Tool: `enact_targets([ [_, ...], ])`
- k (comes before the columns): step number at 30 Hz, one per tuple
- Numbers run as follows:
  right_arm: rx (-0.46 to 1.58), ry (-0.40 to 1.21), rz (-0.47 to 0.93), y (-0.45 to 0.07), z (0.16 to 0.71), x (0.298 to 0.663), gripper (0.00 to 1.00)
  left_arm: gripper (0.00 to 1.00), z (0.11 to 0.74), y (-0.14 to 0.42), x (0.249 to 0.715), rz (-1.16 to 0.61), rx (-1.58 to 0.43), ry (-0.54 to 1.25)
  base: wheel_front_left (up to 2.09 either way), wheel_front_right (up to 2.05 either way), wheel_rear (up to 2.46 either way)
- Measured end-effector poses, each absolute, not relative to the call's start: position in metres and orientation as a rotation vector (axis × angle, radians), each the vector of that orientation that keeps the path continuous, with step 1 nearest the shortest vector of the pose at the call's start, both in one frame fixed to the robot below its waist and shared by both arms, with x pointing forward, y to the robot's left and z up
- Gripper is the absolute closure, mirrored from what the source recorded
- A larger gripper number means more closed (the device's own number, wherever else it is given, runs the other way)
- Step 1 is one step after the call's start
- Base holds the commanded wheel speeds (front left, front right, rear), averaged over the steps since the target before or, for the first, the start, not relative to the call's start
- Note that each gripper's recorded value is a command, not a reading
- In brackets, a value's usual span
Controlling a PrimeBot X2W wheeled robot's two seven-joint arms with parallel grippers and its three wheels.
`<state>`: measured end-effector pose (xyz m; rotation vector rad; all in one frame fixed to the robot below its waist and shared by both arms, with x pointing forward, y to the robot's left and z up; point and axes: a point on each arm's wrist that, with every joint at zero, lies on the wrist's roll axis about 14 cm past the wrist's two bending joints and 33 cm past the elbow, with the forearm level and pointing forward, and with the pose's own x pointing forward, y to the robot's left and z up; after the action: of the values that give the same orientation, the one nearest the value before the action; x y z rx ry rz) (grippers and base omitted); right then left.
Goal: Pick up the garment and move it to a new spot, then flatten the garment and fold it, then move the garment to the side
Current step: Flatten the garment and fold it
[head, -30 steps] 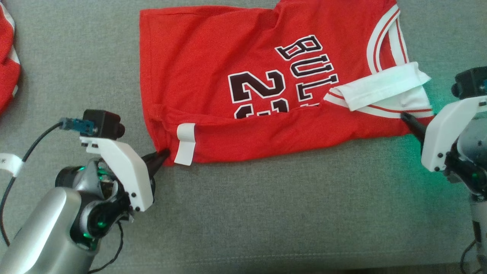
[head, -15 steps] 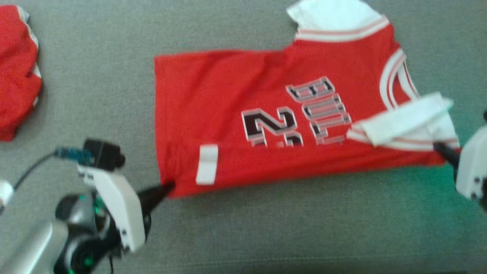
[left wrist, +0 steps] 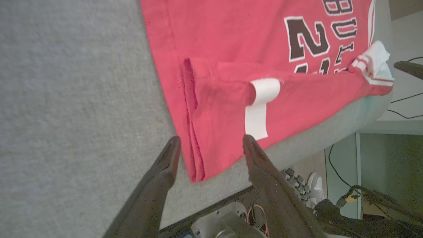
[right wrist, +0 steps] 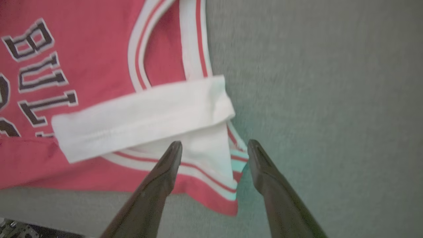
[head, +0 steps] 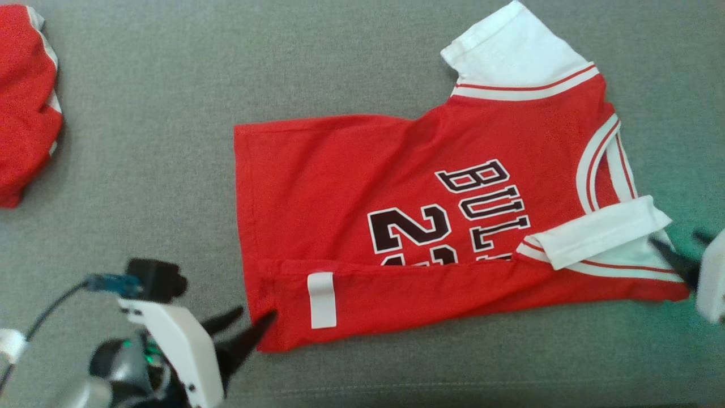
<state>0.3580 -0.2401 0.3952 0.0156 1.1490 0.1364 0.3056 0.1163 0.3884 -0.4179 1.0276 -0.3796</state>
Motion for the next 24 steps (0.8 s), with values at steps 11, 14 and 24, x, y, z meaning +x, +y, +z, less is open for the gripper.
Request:
enact_targets([
  [11, -0.134, 0.786, 0.208, -0.201, 0.460, 0.531, 0.00, 0.00, 0.422, 0.142, 0.445, -0.312, -0.222, 0.748, 0.00, 0.00, 0.00],
  [14, -0.182, 0.817, 0.221, -0.184, 0.438, 0.562, 0.00, 0.00, 0.411, 0.144, 0.465, -0.301, -0.140, 0.760, 0.00, 0.00, 0.00],
  [24, -0.219, 0.889, 0.290, -0.136, 0.364, 0.611, 0.00, 0.00, 0.371, 0.153, 0.462, -0.304, -0.096, 0.883, 0.00, 0.00, 0.00],
])
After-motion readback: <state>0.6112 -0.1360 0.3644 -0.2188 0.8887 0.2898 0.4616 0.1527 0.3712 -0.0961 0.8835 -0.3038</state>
